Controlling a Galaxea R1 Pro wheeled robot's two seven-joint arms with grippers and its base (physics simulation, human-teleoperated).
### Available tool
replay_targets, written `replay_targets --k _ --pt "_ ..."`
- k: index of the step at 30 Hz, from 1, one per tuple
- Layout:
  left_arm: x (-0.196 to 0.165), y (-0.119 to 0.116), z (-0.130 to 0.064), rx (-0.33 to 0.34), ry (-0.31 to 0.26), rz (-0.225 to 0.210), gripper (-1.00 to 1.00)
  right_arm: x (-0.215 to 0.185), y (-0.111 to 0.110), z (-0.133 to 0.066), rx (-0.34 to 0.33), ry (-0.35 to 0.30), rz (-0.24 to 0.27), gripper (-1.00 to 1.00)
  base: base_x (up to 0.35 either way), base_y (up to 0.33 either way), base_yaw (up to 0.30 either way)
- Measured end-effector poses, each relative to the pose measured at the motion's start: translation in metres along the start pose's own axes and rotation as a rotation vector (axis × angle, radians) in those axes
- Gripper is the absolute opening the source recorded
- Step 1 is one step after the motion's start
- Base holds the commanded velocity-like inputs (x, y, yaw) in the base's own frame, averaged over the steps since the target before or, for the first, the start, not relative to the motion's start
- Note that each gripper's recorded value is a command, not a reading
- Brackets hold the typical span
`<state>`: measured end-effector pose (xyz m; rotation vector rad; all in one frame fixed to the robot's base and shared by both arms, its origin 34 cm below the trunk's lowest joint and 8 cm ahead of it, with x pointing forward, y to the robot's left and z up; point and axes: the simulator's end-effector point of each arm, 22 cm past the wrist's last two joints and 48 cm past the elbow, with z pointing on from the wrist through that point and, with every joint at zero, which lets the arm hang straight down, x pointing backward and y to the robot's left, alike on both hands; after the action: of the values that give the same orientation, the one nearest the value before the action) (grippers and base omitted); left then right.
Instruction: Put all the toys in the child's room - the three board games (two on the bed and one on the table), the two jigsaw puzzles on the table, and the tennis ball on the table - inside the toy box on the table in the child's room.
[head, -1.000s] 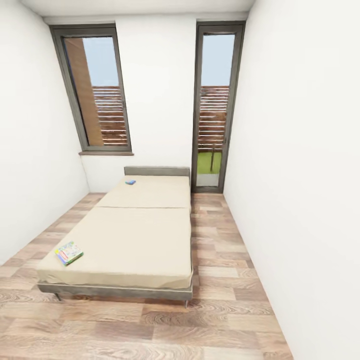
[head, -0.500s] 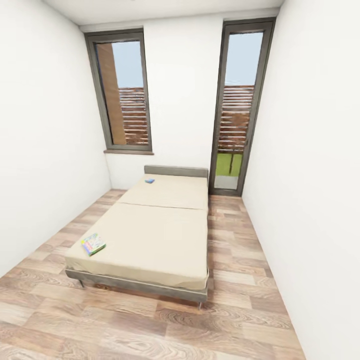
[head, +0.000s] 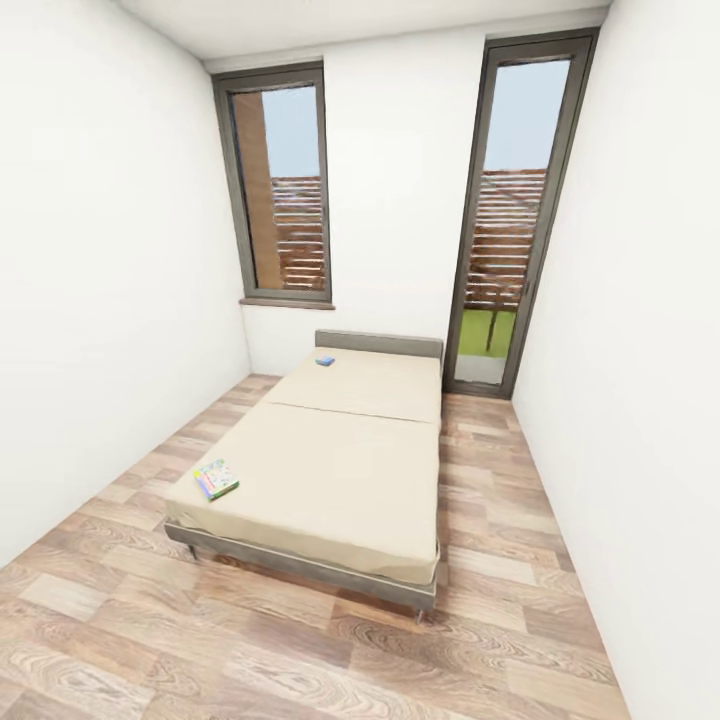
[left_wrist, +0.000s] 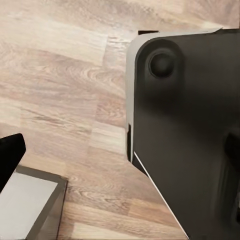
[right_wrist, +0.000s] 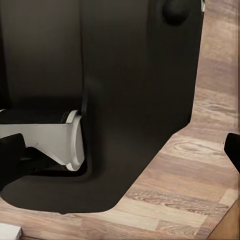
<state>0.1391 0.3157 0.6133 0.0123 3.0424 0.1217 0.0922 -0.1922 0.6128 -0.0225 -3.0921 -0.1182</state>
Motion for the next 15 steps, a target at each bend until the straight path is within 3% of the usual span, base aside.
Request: replay_targets --k 6,15 --pt "-0.039 0.011 -0.003 -0.016 -0.076 0.001 1.00 0.002 -0.009 -0.004 0.011 -0.001 -0.006 1.00 0.000 0.000 0.013" --pt "-0.079 0.021 -0.009 -0.057 -0.123 -0.004 1.00 0.004 -0.009 -0.006 0.012 -0.001 0.007 1.00 0.000 0.000 0.001"
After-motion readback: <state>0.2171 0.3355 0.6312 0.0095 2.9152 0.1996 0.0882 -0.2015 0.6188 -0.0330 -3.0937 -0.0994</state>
